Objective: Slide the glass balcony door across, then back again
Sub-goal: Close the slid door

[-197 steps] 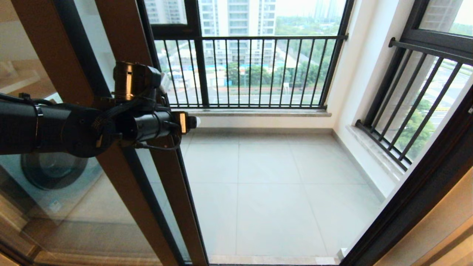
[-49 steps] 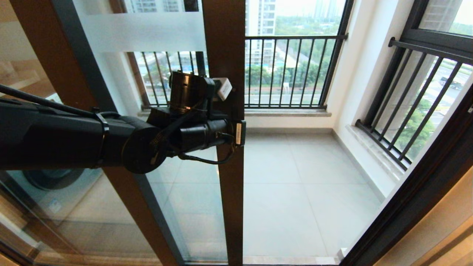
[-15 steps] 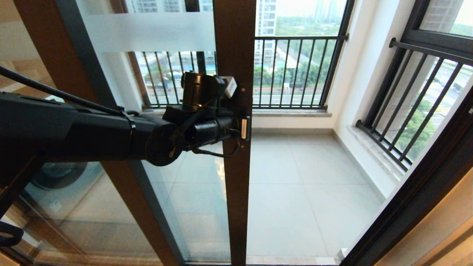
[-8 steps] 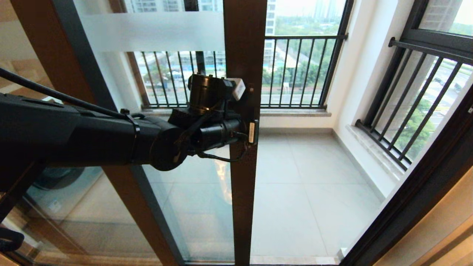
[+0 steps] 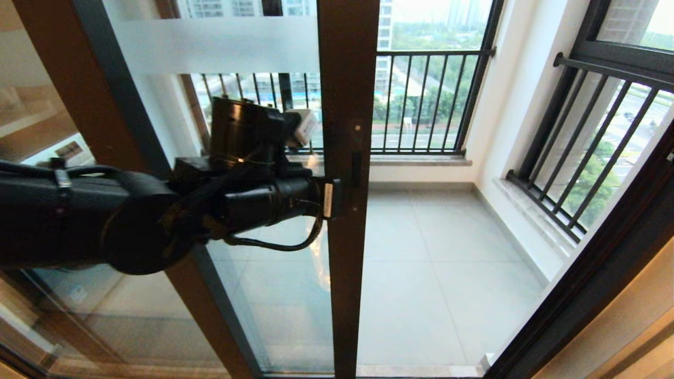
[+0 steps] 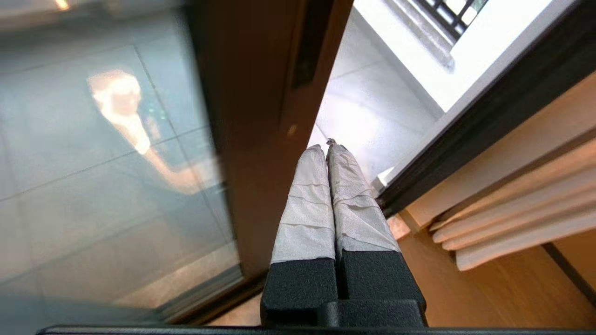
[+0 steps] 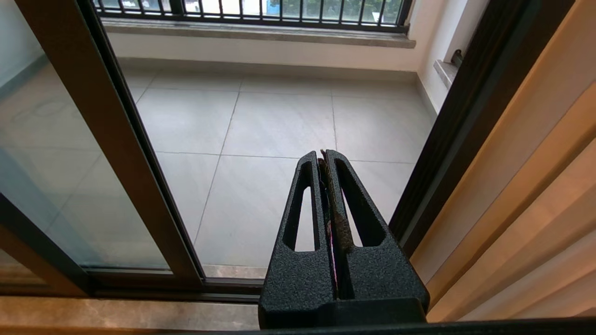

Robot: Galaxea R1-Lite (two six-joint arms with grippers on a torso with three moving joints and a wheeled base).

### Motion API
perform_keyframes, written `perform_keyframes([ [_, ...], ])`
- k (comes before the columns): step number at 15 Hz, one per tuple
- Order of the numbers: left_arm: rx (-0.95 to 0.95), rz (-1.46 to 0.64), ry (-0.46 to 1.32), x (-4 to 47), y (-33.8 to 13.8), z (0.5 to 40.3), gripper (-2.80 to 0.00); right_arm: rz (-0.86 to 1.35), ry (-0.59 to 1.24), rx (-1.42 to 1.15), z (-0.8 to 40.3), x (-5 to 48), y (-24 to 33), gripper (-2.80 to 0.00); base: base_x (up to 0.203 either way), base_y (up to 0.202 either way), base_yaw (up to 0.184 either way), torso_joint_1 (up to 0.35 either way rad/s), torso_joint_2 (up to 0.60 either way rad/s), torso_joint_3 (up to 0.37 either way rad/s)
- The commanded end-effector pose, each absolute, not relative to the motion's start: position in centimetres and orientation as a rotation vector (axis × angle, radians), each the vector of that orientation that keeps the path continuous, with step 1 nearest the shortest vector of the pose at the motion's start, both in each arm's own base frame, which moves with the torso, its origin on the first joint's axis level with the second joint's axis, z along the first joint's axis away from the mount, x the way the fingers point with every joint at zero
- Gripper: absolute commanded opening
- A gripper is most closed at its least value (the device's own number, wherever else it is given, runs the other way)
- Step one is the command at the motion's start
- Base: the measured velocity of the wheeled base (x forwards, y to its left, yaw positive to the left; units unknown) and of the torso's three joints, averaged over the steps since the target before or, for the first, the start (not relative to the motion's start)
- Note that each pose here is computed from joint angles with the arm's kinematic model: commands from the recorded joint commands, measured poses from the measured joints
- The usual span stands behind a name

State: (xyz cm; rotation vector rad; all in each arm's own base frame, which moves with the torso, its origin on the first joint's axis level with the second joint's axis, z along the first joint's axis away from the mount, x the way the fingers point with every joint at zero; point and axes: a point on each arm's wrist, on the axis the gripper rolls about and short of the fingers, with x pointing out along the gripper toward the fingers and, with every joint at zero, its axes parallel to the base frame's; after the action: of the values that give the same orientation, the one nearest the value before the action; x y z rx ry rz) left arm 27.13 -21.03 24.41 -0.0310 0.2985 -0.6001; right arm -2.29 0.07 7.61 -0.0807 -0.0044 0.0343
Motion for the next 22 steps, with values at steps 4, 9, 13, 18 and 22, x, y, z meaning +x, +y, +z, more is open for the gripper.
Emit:
perform_keyframes([
  [4, -0.071, -0.433, 0.081, 16.6, -9.1, 30.8, -2.80, 0.035, -0.003, -0.081, 7.6, -2.3, 0.1, -2.80, 0.000, 0.000, 0.000, 0.000, 0.00, 0.000],
  [9, -0.051, 0.056, -0.020, 4.0, -0.2, 30.8, -2.80, 0.035, -0.003, -0.081, 7.6, -2.3, 0.1, -2.80, 0.000, 0.000, 0.000, 0.000, 0.00, 0.000],
  [13, -0.027, 0.287, -0.102, -5.7, 1.4, 27.8, -2.80, 0.035, -0.003, -0.081, 7.6, -2.3, 0.1, -2.80, 0.000, 0.000, 0.000, 0.000, 0.00, 0.000],
  [18, 0.067, 0.387, -0.163, -10.7, 1.0, 21.4, -2.80, 0.035, -0.003, -0.081, 7.6, -2.3, 0.1, -2.80, 0.000, 0.000, 0.000, 0.000, 0.00, 0.000],
  [22, 0.126, 0.206, 0.057, -5.6, 0.5, 12.2, -2.80, 0.035, -0.003, -0.081, 7.6, -2.3, 0.1, -2.80, 0.000, 0.000, 0.000, 0.000, 0.00, 0.000],
])
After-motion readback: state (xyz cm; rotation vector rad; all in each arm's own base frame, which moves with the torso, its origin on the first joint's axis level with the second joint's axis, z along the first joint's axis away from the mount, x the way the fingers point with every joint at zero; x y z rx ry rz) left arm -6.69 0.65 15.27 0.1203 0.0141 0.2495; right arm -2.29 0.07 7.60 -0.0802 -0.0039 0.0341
